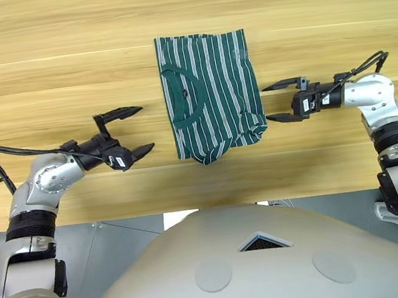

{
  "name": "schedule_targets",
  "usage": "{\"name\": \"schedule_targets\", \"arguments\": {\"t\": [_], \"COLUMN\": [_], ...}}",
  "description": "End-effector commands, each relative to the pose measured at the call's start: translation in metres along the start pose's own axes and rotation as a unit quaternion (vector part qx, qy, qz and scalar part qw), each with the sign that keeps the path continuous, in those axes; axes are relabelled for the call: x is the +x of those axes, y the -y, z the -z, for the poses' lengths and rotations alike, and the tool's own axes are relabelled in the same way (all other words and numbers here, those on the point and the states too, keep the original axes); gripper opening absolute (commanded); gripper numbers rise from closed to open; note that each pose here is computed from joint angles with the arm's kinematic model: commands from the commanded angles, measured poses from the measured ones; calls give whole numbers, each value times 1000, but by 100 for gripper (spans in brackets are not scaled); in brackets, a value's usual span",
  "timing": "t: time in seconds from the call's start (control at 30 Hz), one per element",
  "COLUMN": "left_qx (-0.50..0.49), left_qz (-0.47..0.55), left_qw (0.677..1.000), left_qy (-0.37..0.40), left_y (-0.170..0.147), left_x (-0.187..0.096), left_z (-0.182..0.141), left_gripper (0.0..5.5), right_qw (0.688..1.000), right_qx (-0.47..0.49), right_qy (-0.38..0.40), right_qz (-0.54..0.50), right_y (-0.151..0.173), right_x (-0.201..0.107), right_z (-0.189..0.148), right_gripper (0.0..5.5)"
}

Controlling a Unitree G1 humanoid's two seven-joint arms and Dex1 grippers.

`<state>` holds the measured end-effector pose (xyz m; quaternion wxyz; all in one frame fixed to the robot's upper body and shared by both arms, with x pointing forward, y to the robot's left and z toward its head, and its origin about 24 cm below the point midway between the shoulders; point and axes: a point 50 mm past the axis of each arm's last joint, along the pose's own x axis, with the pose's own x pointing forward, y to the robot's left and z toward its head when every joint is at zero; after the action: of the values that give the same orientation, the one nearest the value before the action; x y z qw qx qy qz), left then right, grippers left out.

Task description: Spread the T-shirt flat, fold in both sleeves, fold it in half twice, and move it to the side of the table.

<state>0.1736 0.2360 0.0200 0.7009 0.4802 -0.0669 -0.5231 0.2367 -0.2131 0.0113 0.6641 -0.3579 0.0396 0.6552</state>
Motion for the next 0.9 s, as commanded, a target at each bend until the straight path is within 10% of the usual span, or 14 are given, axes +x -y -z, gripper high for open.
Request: {"name": "schedule_targets", "arguments": {"t": [0.03, 0.27, 0.57, 0.9], "left_qx": [-4, 14, 31, 33], "left_qz": [56, 62, 93, 179], "left_qw": [998, 996, 993, 981], "left_qy": [16, 70, 71, 69], "left_y": [20, 21, 23, 39], "left_x": [16, 48, 55, 42], "left_z": [-6, -19, -11, -2], "left_gripper": [540, 540, 540, 348], "right_qw": [998, 997, 998, 998], "right_qx": [36, 40, 1, 5], "right_qy": [18, 28, 38, 41], "right_qz": [-57, -59, -42, -48], "right_y": [-20, -16, -7, -8], "right_x": [15, 22, 27, 27], "right_z": [1, -1, -5, -4], "right_gripper": [357, 357, 192, 3]}}
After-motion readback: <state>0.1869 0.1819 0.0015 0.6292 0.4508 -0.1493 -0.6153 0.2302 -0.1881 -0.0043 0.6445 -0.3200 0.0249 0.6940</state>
